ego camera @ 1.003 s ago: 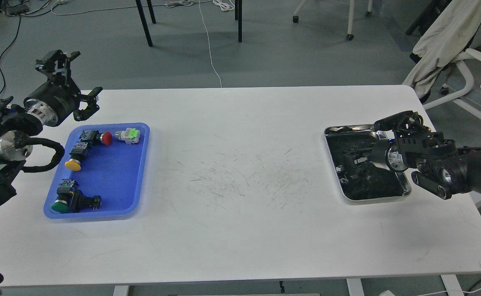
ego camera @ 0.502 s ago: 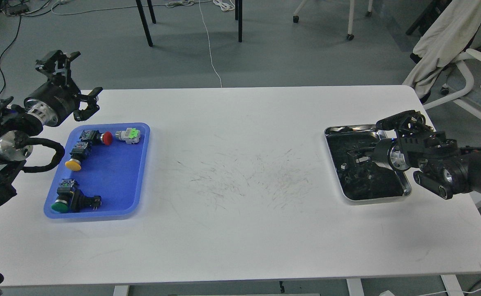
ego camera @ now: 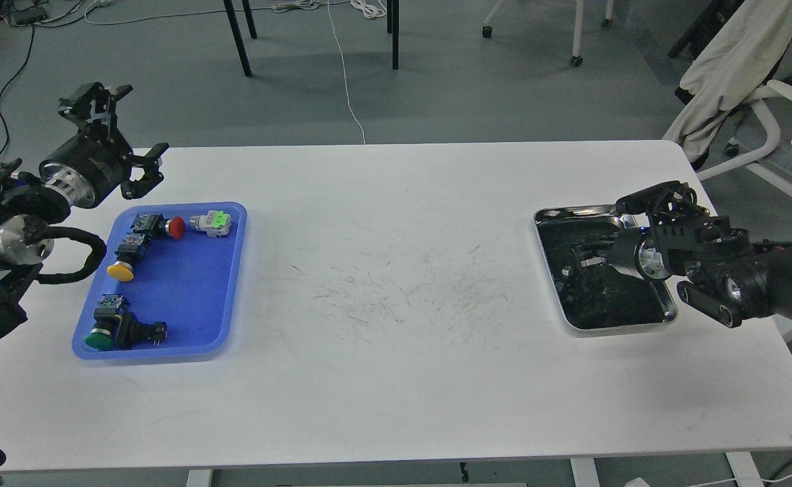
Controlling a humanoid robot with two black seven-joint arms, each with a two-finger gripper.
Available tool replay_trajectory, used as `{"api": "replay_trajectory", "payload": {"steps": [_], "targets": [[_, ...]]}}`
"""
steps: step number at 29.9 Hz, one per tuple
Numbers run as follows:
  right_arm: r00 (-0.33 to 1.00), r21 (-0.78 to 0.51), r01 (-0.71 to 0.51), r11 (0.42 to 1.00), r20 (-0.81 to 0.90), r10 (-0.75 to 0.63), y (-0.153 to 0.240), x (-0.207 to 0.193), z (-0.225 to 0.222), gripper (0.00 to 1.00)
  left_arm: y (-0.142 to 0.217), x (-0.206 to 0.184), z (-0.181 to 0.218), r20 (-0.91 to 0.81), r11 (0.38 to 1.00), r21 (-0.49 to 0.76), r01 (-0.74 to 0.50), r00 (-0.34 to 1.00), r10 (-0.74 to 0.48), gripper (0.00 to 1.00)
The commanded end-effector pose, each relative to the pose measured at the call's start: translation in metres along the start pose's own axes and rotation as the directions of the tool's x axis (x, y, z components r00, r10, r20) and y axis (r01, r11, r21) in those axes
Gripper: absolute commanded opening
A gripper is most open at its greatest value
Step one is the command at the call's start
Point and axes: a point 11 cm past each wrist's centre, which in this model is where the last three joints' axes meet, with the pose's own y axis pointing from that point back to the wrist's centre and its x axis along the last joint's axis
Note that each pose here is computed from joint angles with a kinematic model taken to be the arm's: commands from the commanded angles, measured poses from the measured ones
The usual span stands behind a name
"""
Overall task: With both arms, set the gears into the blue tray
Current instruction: 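Grasp the small black gear in the metal tray with the right gripper, then lift the black gear and carry it toward the table center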
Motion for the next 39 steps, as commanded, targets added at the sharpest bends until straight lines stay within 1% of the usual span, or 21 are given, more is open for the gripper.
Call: {"api": "replay_trajectory", "payload": {"steps": [1, 3, 4, 5, 10, 13, 18, 22, 26, 28, 30, 34, 39], "targets": [[1.000, 0.010, 0.002, 1.000, 0.001, -0.002, 0.000, 0.000, -0.001, 0.16, 0.000, 0.000, -0.001, 0.000, 1.000, 0.001, -0.001, 1.000, 0.001, 0.99], [1.000, 0.012, 0.002, 1.000, 0.000, -0.002, 0.000, 0.001, -0.001, 0.10, 0.000, 0.000, 0.000, 0.000, 1.000, 0.000, 0.000, 1.000, 0.000, 0.99], [1.000, 0.015, 0.004, 1.000, -0.001, -0.004, 0.000, 0.001, -0.002, 0.04, 0.000, 0.000, 0.000, -0.001, 1.000, -0.001, -0.001, 1.000, 0.001, 0.99], [1.000, 0.013, 0.004, 1.000, 0.001, -0.004, 0.000, 0.000, -0.001, 0.01, 0.000, 0.000, 0.000, -0.001, 1.000, -0.001, -0.001, 1.000, 0.001, 0.99], [1.000, 0.013, -0.001, 1.000, -0.002, 0.001, 0.000, 0.002, -0.001, 0.01, 0.000, 0.000, 0.000, 0.001, 1.000, 0.001, 0.000, 1.000, 0.000, 0.99], [0.999, 0.015, -0.032, 0.999, -0.006, 0.032, 0.001, 0.017, -0.003, 0.01, 0.000, 0.000, 0.000, 0.000, 1.000, 0.001, 0.001, 1.000, -0.001, 0.99], [0.994, 0.031, -0.105, 0.994, -0.028, 0.106, 0.006, 0.060, -0.012, 0.01, 0.002, 0.003, 0.004, 0.004, 1.000, -0.003, -0.005, 1.000, 0.005, 0.99], [0.979, 0.065, -0.203, 0.977, -0.010, 0.204, 0.015, 0.107, -0.026, 0.01, 0.005, 0.007, 0.009, 0.009, 1.000, -0.008, -0.012, 1.000, 0.012, 0.99], [0.957, 0.128, -0.284, 0.950, -0.018, 0.288, 0.020, 0.154, -0.060, 0.01, 0.009, 0.014, 0.015, 0.020, 1.000, -0.014, -0.025, 0.999, 0.026, 0.99], [0.940, 0.166, -0.335, 0.928, -0.011, 0.341, 0.026, 0.179, -0.077, 0.01, 0.011, 0.016, 0.018, 0.024, 0.999, -0.017, -0.028, 0.999, 0.028, 0.99], [0.921, 0.225, -0.378, 0.898, -0.006, 0.389, 0.028, 0.197, -0.107, 0.01, 0.012, 0.018, 0.020, 0.025, 0.999, -0.018, -0.029, 0.999, 0.029, 0.99], [0.893, 0.344, -0.418, 0.841, -0.013, 0.449, 0.029, 0.218, -0.170, 0.01, 0.016, 0.022, 0.025, 0.032, 0.999, -0.024, -0.034, 0.999, 0.035, 0.99], [0.854, 0.472, -0.450, 0.758, -0.019, 0.519, 0.034, 0.224, -0.235, 0.01, 0.017, 0.024, 0.027, 0.034, 0.999, -0.027, -0.037, 0.999, 0.038, 0.99]]}}
